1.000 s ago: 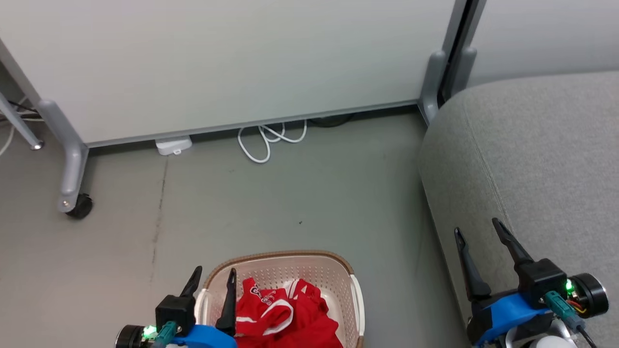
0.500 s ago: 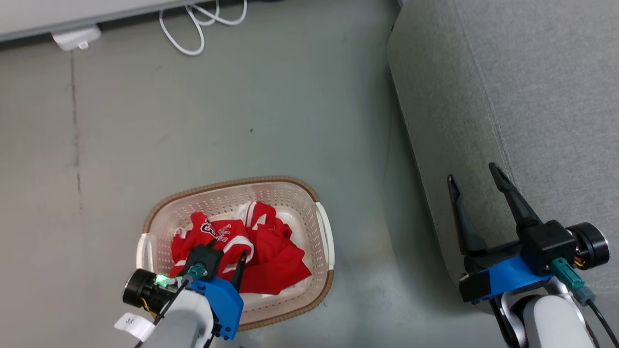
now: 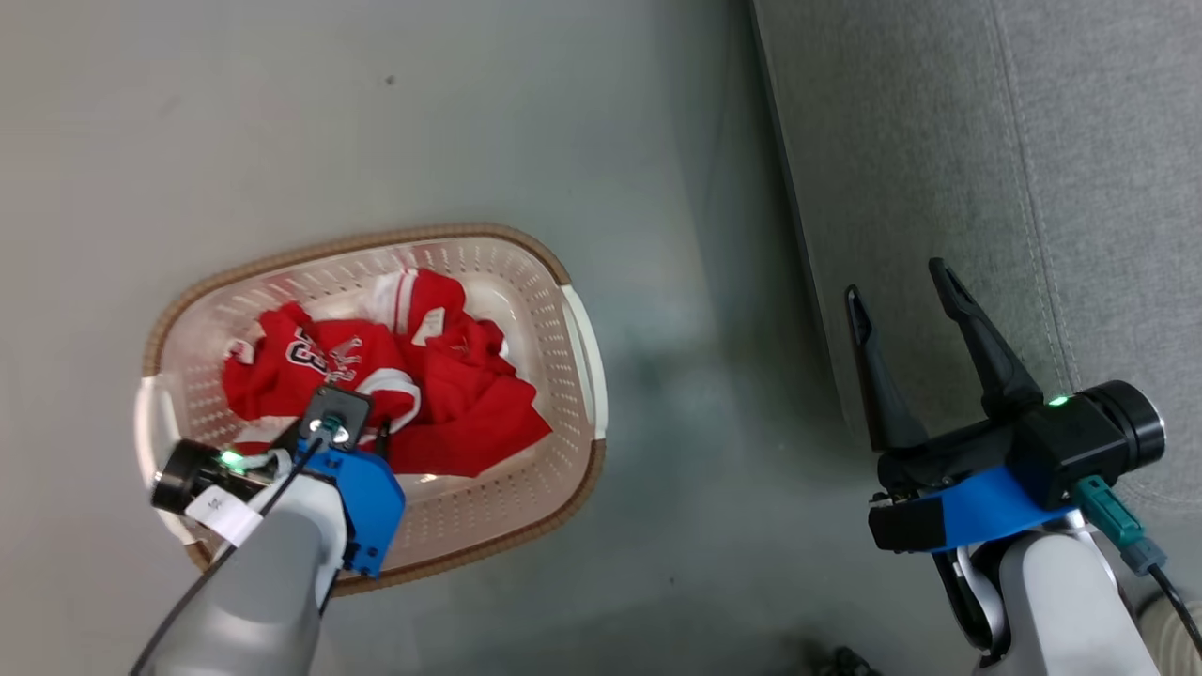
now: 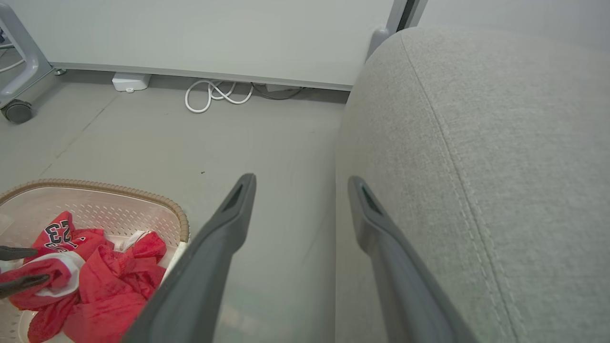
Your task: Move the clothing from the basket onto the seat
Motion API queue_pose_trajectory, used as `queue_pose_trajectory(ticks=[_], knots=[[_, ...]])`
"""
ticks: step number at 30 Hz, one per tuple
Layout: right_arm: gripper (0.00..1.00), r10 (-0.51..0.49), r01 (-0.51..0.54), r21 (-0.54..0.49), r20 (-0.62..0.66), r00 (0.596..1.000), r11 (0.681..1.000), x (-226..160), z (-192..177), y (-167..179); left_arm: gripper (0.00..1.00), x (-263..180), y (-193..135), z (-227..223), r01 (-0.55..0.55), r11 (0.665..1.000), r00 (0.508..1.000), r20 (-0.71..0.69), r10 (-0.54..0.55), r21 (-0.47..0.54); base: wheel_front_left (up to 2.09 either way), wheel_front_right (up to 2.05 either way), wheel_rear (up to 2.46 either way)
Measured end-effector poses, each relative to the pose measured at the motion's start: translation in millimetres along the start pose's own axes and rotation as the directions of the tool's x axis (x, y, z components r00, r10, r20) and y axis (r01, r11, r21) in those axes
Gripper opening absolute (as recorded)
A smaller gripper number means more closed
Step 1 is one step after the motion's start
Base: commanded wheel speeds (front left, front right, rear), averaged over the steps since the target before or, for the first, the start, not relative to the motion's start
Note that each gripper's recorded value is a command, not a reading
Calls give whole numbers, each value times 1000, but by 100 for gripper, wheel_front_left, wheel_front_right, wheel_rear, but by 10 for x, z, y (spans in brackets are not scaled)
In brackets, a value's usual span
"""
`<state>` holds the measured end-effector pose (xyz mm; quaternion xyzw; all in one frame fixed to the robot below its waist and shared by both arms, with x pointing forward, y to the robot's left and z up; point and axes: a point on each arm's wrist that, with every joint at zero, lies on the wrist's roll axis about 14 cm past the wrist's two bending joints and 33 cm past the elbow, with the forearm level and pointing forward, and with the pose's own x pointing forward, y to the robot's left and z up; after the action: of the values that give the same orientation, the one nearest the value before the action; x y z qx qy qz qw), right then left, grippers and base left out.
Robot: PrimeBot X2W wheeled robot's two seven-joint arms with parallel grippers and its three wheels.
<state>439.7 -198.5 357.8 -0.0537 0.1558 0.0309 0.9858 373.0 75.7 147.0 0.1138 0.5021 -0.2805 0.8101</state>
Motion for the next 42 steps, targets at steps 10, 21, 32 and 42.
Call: queue_pose_trajectory(ticks=[10,21,32,42], knots=[[100,-8,9,17,-67,998,1000,32,-310,-32,7,349,17,-200,-4,998,993,-118,11,60,0,0,0],[100,-7,9,36,-65,998,999,39,-337,-23,0,398,-29,-109,9,999,996,-94,-6,33,0,0,0],[100,41,-41,51,17,999,998,31,-24,141,0,62,-102,119,-14,999,1000,5,14,-43,0,0,0],[100,65,-73,53,143,988,996,-190,515,245,0,-612,-45,408,-41,996,983,176,54,-75,0,0,0]])
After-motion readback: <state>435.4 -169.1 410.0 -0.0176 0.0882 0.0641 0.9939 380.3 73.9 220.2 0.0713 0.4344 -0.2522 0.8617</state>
